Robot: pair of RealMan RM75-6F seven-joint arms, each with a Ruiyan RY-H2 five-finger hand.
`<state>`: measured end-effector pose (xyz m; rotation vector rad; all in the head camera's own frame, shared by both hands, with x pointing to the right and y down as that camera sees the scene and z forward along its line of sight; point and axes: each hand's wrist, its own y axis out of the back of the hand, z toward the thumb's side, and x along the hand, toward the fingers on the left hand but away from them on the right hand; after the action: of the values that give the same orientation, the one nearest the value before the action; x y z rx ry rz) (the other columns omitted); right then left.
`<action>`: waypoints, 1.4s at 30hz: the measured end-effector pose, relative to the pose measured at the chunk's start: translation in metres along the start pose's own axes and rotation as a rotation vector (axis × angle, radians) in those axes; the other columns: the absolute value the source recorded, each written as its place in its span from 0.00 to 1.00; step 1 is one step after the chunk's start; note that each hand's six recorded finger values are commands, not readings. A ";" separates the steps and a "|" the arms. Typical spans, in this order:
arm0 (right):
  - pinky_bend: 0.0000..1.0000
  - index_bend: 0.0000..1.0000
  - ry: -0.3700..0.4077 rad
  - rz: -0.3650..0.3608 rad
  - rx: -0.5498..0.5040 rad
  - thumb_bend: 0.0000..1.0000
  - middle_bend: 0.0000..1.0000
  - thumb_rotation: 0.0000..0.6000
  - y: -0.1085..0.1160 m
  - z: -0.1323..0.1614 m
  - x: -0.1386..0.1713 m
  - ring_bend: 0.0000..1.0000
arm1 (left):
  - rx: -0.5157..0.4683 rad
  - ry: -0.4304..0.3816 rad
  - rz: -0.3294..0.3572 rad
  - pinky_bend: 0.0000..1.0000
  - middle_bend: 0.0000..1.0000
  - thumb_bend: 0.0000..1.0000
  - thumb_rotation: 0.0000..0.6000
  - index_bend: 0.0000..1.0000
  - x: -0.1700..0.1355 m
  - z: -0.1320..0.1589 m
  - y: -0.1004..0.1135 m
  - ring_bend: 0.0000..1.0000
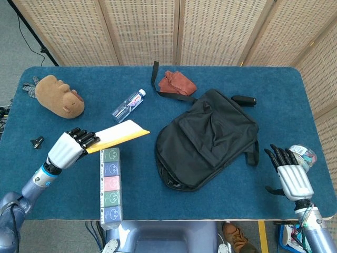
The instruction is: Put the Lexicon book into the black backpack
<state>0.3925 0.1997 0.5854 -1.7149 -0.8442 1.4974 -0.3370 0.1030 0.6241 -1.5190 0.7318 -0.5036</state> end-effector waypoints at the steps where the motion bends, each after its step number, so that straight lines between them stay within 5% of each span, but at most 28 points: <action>1: 0.00 0.00 0.021 0.016 -0.007 0.00 0.00 1.00 0.000 0.006 -0.005 0.00 | 0.012 -0.005 0.008 0.70 0.68 0.66 1.00 0.86 0.003 -0.002 0.003 0.62; 16: 0.00 0.00 0.306 0.201 -0.145 0.00 0.00 1.00 -0.005 0.125 -0.077 0.00 | 0.080 -0.075 0.027 0.70 0.68 0.66 1.00 0.86 0.024 -0.031 0.042 0.61; 42: 0.00 0.07 0.479 0.261 -0.228 0.00 0.00 1.00 -0.041 0.236 -0.106 0.00 | 0.068 -0.060 -0.004 0.70 0.68 0.66 1.00 0.86 0.021 -0.018 0.070 0.61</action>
<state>0.1448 0.1539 0.6553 -2.3014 -0.5655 1.0958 -0.3447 0.0768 0.5535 -1.4666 0.6591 -0.4796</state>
